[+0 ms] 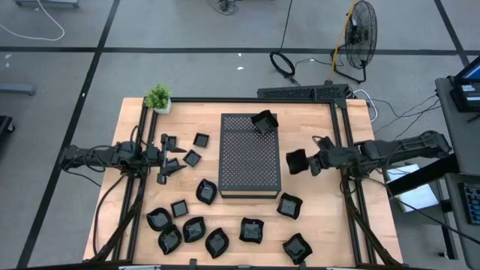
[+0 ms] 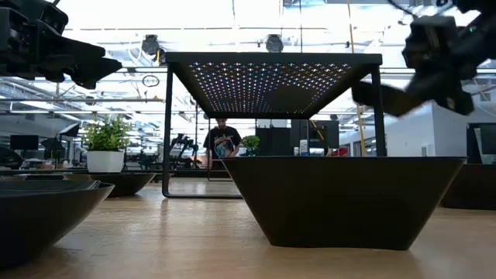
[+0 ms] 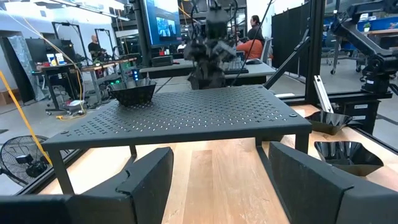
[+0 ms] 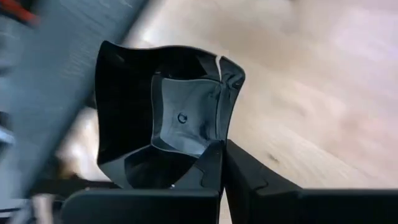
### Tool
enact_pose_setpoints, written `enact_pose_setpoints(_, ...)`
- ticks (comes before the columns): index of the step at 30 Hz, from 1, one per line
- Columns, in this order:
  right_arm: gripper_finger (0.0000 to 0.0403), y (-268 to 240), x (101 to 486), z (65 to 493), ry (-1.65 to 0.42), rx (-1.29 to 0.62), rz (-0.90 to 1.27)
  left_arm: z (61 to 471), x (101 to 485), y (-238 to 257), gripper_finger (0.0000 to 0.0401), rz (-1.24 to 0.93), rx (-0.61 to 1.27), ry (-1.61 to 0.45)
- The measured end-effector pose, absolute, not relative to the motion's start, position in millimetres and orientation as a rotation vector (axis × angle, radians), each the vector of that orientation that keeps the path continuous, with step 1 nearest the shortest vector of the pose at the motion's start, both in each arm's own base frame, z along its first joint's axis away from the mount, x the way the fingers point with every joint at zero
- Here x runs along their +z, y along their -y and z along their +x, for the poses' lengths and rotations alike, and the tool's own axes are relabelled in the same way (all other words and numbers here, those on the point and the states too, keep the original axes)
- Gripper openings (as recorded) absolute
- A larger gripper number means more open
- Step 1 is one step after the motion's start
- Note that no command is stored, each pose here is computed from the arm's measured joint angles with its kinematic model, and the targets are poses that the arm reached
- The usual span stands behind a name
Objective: Pick & Place Mini shaped plates
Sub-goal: Stack the black distorted square plate on top of the black distorted square plate on the shelf
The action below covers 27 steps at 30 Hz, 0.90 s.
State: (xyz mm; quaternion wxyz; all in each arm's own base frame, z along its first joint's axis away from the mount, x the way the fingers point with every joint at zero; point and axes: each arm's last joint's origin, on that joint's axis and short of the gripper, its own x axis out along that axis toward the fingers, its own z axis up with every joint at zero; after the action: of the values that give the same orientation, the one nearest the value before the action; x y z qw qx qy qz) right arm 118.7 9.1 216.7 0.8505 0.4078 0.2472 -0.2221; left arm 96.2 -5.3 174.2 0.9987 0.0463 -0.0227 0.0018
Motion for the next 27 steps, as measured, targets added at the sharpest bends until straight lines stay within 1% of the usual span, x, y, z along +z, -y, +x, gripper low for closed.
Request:
enact_pose_setpoints(4, 0.0000, -5, 231, 121, -0.374, -0.395, 0.799, 96, 174, 5, 0.0269, 0.092, 0.004, 0.045)
enact_pose_setpoints(9, 0.0000, 3, 254, 128, -0.127, -0.369, 0.671, 96, 174, 5, 0.0269, 0.093, 0.003, 0.045)
enact_pose_setpoints(11, 0.0000, 9, 265, 130, -0.012, -0.384, 0.645, 96, 174, 5, 0.0269, 0.093, 0.004, 0.045)
enact_pose_setpoints(13, 0.0000, 16, 274, 131, 0.054, -0.421, 0.634, 96, 174, 5, 0.0269, 0.092, 0.003, 0.045)
enact_pose_setpoints(16, 0.0000, 27, 292, 135, 0.076, -0.483, 0.587, 96, 174, 5, 0.0269, 0.092, 0.004, 0.045)
enact_pose_setpoints(21, 0.0000, 45, 331, 158, 0.033, -0.437, 0.519, 96, 174, 5, 0.0269, 0.092, 0.003, 0.045)
enact_pose_setpoints(27, 0.0000, 76, 369, 201, -0.220, -0.419, 0.466, 96, 174, 5, 0.0269, 0.092, 0.003, 0.045)
